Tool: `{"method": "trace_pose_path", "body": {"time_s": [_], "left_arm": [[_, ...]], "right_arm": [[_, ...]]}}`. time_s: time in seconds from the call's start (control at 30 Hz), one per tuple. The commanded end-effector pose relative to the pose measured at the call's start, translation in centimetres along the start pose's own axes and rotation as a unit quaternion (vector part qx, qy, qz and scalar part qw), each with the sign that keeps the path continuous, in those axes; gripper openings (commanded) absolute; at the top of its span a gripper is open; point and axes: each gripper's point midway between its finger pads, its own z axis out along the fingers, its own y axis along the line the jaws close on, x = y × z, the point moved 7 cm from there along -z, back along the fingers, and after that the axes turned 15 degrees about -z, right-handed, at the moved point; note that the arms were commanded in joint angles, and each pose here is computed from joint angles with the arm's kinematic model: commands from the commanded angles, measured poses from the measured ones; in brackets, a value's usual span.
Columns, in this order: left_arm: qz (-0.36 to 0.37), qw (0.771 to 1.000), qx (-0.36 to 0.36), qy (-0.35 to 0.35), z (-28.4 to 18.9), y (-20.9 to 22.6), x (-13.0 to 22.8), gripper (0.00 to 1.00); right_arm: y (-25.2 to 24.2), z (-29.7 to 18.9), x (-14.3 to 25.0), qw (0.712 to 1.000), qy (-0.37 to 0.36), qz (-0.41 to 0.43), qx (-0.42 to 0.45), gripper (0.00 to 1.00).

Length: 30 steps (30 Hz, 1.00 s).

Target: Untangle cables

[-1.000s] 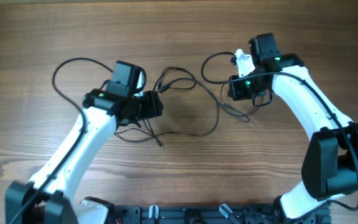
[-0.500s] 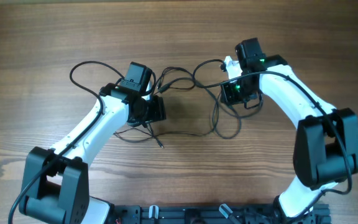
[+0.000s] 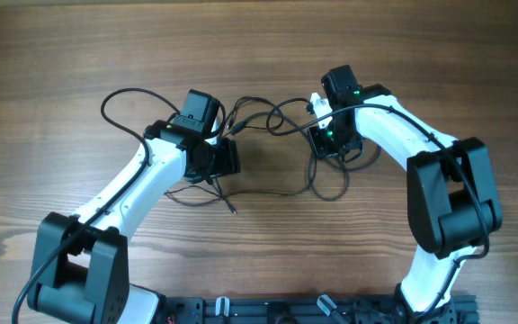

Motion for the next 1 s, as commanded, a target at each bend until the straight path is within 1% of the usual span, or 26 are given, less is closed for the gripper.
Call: {"method": "trace_pose_path", "body": {"time_s": [0.0,0.07,0.23,0.4,0.57,0.67,0.7,0.8,0.97], "left_arm": [[0.003,1.000,-0.006,-0.003,0.2,-0.1,0.0,0.64],[0.003,1.000,-0.007,-0.002,0.2,0.0,0.0,0.64],[0.003,1.000,-0.007,-0.002,0.2,0.0,0.0,0.64],[0.003,1.000,-0.007,-0.002,0.2,0.0,0.0,0.64],[0.003,1.000,-0.007,-0.002,0.2,0.0,0.0,0.64],[0.003,1.000,-0.007,-0.002,0.2,0.0,0.0,0.64],[0.003,1.000,-0.007,-0.002,0.2,0.0,0.0,0.64],[0.003,1.000,-0.008,-0.002,0.2,0.0,0.0,0.64],[0.003,1.000,-0.008,-0.001,0.2,0.0,0.0,0.65]], "right_arm": [[-0.5,0.6,-0.3,1.000,0.002,-0.008,0.015,0.21],[-0.7,0.6,-0.5,1.000,-0.001,-0.009,0.024,0.27],[-0.7,0.6,-0.4,0.999,0.002,-0.021,0.025,0.27],[-0.3,0.6,0.6,1.000,0.027,-0.007,0.013,0.27],[-0.3,2.2,2.2,0.999,0.040,0.004,0.009,0.27],[-0.4,2.5,2.3,0.999,0.036,-0.001,0.012,0.27],[-0.4,2.5,2.2,0.999,0.034,-0.001,0.013,0.25],[-0.3,2.5,2.3,0.999,0.038,0.001,0.012,0.04],[-0.1,2.4,3.2,0.998,0.061,0.020,0.004,0.04]]}}
